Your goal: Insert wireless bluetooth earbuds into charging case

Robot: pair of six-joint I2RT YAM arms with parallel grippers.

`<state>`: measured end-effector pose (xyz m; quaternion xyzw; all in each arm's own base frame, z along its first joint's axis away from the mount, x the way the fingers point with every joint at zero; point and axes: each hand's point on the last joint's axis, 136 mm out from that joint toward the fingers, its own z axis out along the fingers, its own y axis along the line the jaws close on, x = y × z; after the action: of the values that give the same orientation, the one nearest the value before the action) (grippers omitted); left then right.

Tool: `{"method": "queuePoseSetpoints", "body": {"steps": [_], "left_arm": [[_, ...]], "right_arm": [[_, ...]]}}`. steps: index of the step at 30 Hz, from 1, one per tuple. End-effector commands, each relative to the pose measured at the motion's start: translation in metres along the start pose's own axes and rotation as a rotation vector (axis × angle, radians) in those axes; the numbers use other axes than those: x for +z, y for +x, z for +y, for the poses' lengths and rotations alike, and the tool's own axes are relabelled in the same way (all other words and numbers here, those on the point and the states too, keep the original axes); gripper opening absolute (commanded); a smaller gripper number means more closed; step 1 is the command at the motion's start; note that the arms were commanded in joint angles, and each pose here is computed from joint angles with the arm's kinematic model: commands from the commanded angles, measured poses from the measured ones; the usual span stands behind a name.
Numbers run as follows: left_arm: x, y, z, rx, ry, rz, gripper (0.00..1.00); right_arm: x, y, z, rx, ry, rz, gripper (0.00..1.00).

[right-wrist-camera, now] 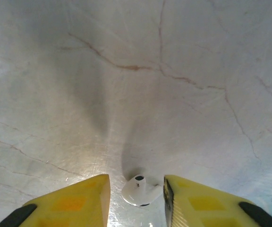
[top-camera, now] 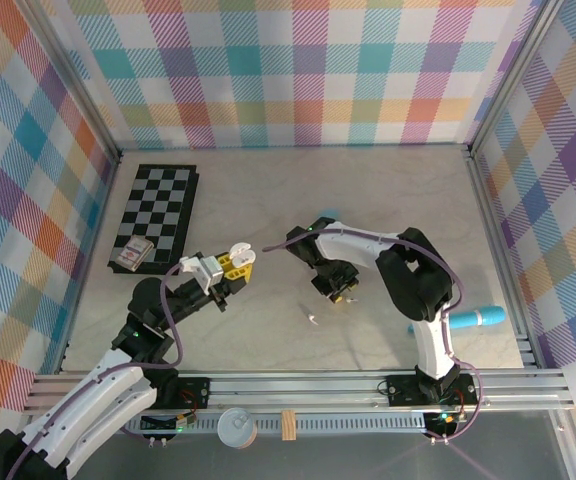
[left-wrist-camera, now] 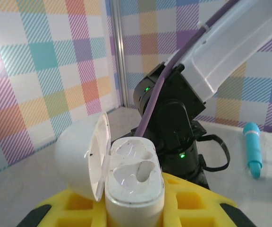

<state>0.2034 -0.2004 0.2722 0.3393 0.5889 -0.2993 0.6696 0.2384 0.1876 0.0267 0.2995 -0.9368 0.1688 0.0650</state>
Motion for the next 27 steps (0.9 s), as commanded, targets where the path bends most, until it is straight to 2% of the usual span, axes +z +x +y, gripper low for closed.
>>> {"method": "queuePoseSetpoints", "body": {"steps": [1, 27], "left_arm": [[0.000, -0.008, 0.005, 0.026, -0.018, 0.003, 0.03], [0.001, -0.004, 0.004, 0.027, -0.011, 0.009, 0.02]], "right_arm": [[0.004, 0.012, -0.004, -0.051, 0.041, 0.067, 0.34], [0.021, 0.023, 0.002, -0.162, 0.035, 0.188, 0.31]]}}
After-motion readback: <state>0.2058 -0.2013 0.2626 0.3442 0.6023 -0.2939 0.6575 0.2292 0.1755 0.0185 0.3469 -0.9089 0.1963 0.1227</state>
